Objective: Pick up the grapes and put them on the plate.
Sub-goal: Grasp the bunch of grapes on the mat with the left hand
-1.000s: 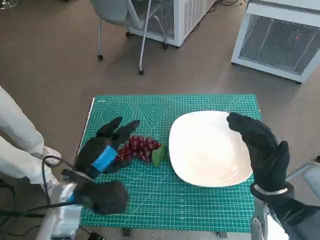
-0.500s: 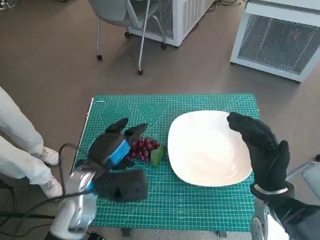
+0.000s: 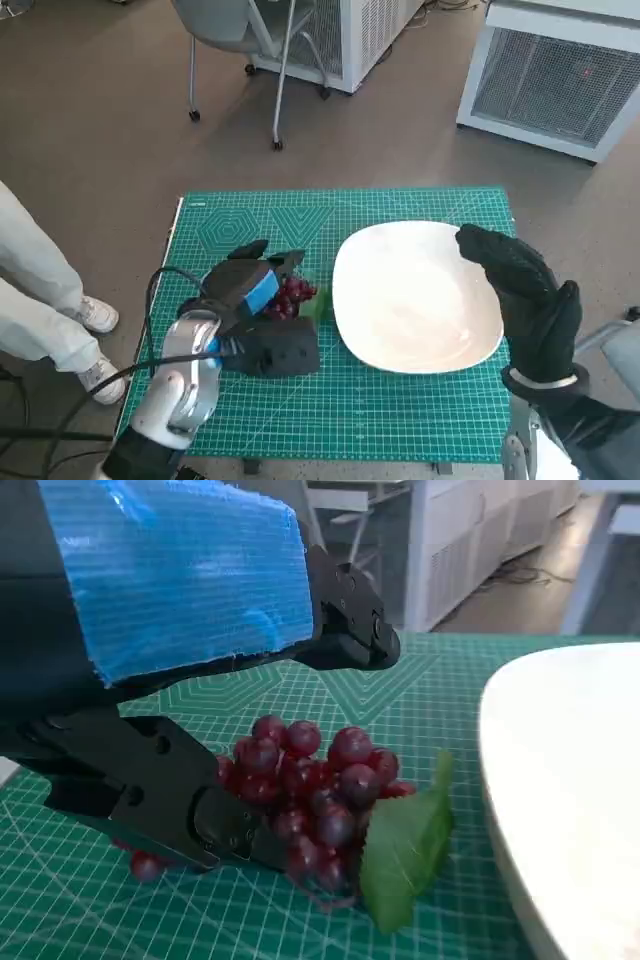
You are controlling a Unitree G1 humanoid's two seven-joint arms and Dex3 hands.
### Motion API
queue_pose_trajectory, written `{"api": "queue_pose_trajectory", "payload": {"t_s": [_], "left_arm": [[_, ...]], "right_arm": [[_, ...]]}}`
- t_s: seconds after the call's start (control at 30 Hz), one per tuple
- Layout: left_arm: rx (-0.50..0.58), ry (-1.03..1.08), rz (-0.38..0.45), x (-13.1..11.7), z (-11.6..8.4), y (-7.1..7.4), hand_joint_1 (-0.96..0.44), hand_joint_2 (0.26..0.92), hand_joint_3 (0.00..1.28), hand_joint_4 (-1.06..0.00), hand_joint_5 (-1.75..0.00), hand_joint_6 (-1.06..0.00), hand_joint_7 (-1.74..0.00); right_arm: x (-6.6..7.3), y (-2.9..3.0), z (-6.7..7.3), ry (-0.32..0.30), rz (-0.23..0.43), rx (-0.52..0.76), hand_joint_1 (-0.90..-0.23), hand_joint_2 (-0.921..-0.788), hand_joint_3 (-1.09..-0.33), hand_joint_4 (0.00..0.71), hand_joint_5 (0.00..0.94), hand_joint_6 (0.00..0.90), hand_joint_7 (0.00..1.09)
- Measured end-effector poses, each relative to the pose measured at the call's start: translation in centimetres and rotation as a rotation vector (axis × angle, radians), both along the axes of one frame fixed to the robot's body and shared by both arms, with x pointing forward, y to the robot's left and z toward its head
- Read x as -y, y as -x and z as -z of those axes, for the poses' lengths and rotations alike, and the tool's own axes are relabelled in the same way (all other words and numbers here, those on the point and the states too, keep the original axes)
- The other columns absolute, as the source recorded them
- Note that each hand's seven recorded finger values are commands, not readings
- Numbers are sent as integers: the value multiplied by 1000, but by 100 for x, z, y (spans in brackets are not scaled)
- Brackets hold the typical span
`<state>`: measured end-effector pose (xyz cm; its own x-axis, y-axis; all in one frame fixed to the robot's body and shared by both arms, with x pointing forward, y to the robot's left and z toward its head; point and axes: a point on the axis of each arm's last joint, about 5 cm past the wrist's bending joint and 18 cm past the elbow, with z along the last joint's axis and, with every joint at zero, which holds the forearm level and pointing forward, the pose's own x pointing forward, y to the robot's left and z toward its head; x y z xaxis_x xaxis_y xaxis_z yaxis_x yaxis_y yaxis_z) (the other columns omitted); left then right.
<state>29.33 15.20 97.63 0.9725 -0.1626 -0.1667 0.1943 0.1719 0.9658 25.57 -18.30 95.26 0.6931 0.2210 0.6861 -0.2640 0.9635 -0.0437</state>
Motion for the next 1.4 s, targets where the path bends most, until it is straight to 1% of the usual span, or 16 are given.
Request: {"api": "queue_pose_trajectory", "payload": {"t_s": [0.33, 0.57, 0.73, 0.9, 1.0, 1.03, 1.07, 1.1, 1.17, 1.2, 1.23, 1.3, 1.4], "left_arm": [[-34, -57, -28, 39, 53, -189, 72, 795, 26, -282, -8, -430, -3], [-115, -64, -72, 68, 112, -327, 82, 820, 35, -319, -17, -451, -10], [-163, -70, -93, 82, 169, -378, 88, 838, 41, -323, -11, -446, -5], [-194, -101, -107, 97, 233, -411, 97, 870, 55, -404, -48, -466, -12], [-211, -115, -117, 95, 257, -432, 103, 873, 54, -460, -78, -446, -6], [-215, -115, -121, 95, 261, -438, 105, 871, 51, -466, -111, -436, -4], [-218, -114, -124, 95, 263, -445, 107, 869, 46, -444, -202, -429, -3], [-221, -111, -127, 97, 264, -450, 109, 866, 40, -408, -316, -424, -3], [-224, -100, -132, 102, 263, -460, 111, 861, 29, -289, -644, -420, -2], [-223, -94, -134, 104, 263, -462, 112, 860, 26, -245, -763, -421, -2], [-222, -88, -136, 106, 263, -464, 112, 859, 23, -205, -872, -421, -2], [-219, -81, -138, 107, 266, -466, 115, 859, 20, -153, -1027, -422, -2], [-218, -66, -137, 104, 272, -467, 131, 859, 19, -62, -1374, -424, -2]], "right_arm": [[7, -6, 10, -2, 4, -6, -474, -921, -566, 656, 11, 238, 834], [10, -10, 11, -3, 7, -5, -474, -921, -565, 656, 12, 239, 833], [17, -9, 10, -4, 10, -4, -471, -921, -565, 656, 12, 240, 831], [23, -9, 8, -4, 13, -2, -465, -921, -567, 656, 12, 240, 830], [27, -9, 7, -5, 15, -1, -464, -921, -567, 656, 12, 240, 830], [28, -9, 7, -5, 16, -1, -464, -921, -568, 656, 12, 240, 830], [30, -8, 7, -5, 17, -1, -464, -921, -568, 656, 12, 240, 830], [32, -8, 7, -5, 18, -1, -464, -921, -568, 656, 12, 239, 830], [34, -8, 6, -5, 19, -1, -463, -921, -568, 656, 12, 239, 830], [35, -8, 6, -5, 19, -1, -463, -921, -568, 656, 12, 239, 830], [35, -8, 6, -5, 19, -1, -463, -921, -568, 656, 12, 239, 830], [36, -8, 6, -5, 20, -1, -463, -921, -568, 656, 12, 239, 830], [37, -8, 7, -5, 21, -1, -464, -921, -568, 656, 12, 239, 831]]}}
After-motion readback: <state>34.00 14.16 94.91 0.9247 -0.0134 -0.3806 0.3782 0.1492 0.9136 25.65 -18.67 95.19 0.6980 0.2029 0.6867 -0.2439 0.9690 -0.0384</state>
